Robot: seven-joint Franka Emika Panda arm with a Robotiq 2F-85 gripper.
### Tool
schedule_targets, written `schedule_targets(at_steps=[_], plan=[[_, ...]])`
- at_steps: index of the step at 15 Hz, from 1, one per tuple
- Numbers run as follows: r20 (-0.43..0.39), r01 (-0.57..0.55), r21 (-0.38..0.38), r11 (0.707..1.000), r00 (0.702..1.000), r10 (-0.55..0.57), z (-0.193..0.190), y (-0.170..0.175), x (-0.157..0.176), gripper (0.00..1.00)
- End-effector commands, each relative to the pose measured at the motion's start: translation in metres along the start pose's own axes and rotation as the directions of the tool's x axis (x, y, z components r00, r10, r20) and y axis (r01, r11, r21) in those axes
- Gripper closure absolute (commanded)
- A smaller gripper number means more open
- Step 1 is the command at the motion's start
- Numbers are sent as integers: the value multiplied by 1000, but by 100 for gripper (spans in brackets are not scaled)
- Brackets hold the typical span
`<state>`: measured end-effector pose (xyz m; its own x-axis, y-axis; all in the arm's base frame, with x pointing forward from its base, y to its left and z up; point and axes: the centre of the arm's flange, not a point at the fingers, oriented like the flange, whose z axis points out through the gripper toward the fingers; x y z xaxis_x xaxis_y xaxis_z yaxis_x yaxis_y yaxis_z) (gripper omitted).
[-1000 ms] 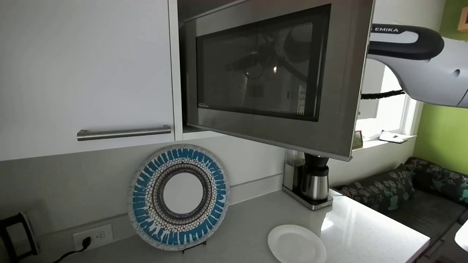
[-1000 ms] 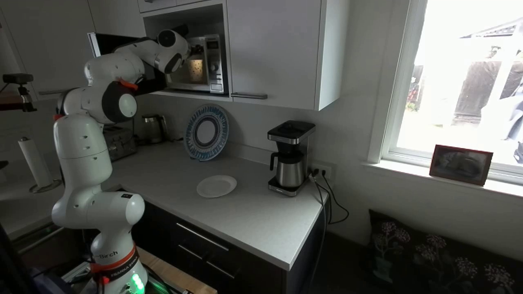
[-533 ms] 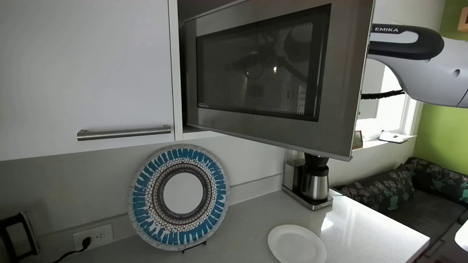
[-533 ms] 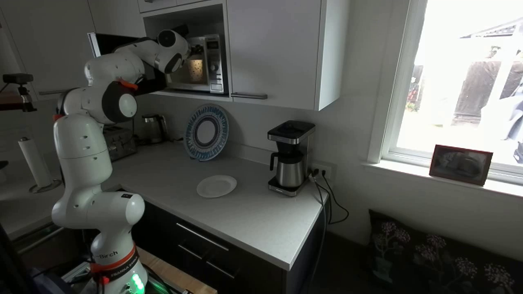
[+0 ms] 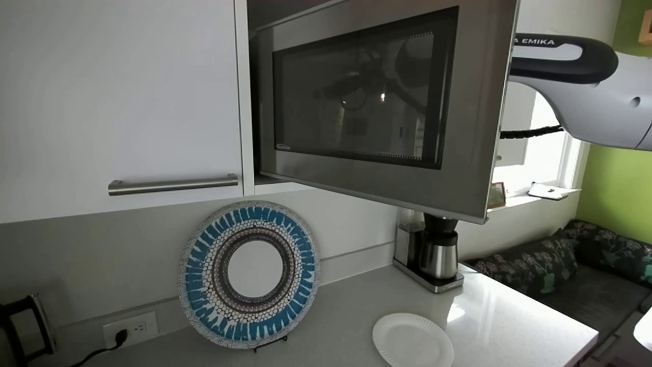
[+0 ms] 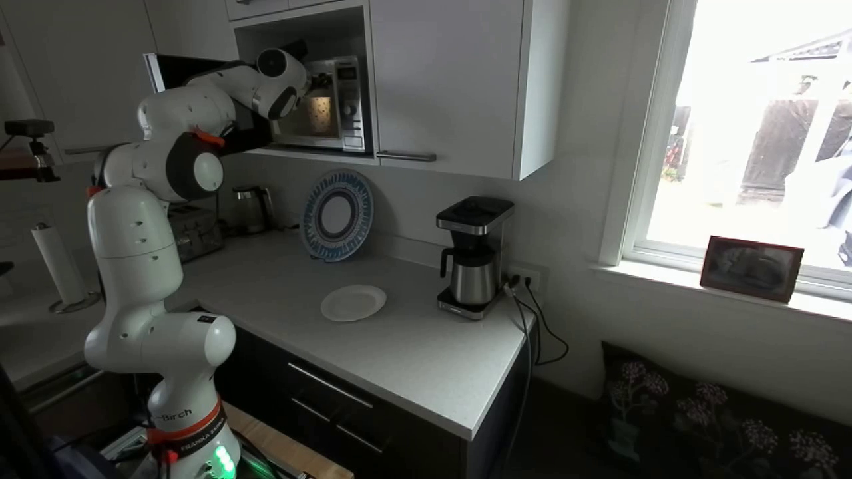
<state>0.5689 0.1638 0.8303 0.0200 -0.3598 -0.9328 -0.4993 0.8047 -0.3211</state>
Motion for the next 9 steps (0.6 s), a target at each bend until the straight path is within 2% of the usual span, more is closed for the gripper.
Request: schedule_targets(at_steps=[1, 3, 4, 9], plan=[[-34, 51, -22, 998, 998, -51, -12, 27, -5, 0], [-41, 56, 1, 998, 998, -56, -10, 25, -6, 0], [0, 0, 0, 1000, 1000, 0, 0, 0, 0, 0], [-4, 27, -12, 1000, 1000, -27, 3, 10, -3, 0]])
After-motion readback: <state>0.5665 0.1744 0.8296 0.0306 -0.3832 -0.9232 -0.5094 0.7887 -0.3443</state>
